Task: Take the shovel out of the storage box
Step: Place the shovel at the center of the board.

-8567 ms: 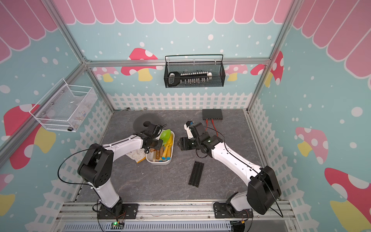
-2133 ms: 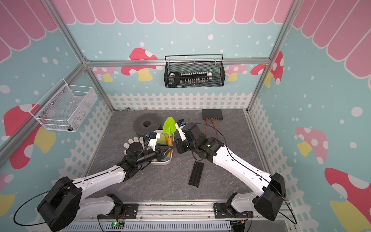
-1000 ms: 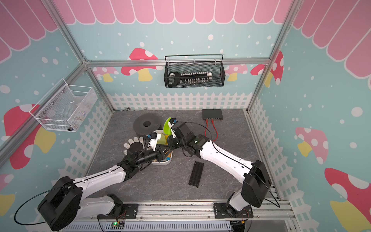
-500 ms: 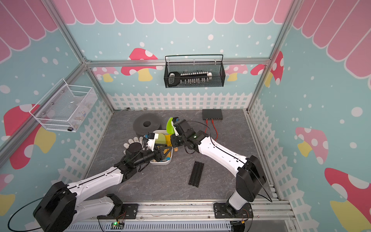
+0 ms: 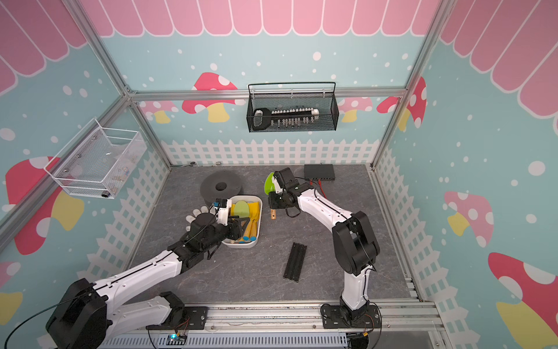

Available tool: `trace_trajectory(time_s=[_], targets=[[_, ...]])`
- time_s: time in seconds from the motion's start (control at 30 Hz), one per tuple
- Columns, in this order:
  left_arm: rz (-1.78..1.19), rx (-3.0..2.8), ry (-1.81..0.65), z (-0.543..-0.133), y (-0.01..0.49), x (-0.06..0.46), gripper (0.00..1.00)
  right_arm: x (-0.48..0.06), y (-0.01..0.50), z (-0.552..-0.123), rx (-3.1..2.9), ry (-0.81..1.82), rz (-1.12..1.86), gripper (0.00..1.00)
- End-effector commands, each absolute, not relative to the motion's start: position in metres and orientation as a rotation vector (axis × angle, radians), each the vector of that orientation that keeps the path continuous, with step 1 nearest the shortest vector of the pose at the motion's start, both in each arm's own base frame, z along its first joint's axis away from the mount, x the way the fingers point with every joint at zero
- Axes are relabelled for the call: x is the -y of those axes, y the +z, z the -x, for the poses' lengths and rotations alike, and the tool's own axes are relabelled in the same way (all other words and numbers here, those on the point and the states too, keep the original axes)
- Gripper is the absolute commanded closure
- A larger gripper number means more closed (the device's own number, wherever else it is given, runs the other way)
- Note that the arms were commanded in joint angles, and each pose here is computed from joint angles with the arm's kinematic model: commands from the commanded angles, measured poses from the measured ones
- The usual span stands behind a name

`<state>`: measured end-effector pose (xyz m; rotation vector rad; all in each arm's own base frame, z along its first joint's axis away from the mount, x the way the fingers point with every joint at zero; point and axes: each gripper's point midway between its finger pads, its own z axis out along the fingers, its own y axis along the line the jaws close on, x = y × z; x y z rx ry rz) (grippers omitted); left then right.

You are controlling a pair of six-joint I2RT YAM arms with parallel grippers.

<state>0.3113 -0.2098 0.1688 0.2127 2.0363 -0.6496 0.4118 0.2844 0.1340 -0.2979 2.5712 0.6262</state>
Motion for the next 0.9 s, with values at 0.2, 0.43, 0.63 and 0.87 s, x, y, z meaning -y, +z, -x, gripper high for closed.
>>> trace_trajectory(time_s=[0.2, 0.43, 0.63, 0.87], targets=[[-0.212, -2.087, -0.543, -0.318, 0.160, 0.203, 0.40, -0.295, 0.095, -0.445, -2.666, 0.660, 0.250, 0.75], [-0.212, -2.105, -0.529, -0.319, 0.155, 0.202, 0.39, -0.291, 0.078, -0.456, -2.698, 0.651, 0.215, 0.75], [-0.218, -2.128, -0.533, -0.320, 0.150, 0.205, 0.39, -0.289, 0.068, -0.458, -2.719, 0.659, 0.207, 0.75], [-0.219, -2.128, -0.528, -0.321, 0.151, 0.204, 0.39, -0.293, 0.056, -0.458, -2.744, 0.687, 0.187, 0.75]])
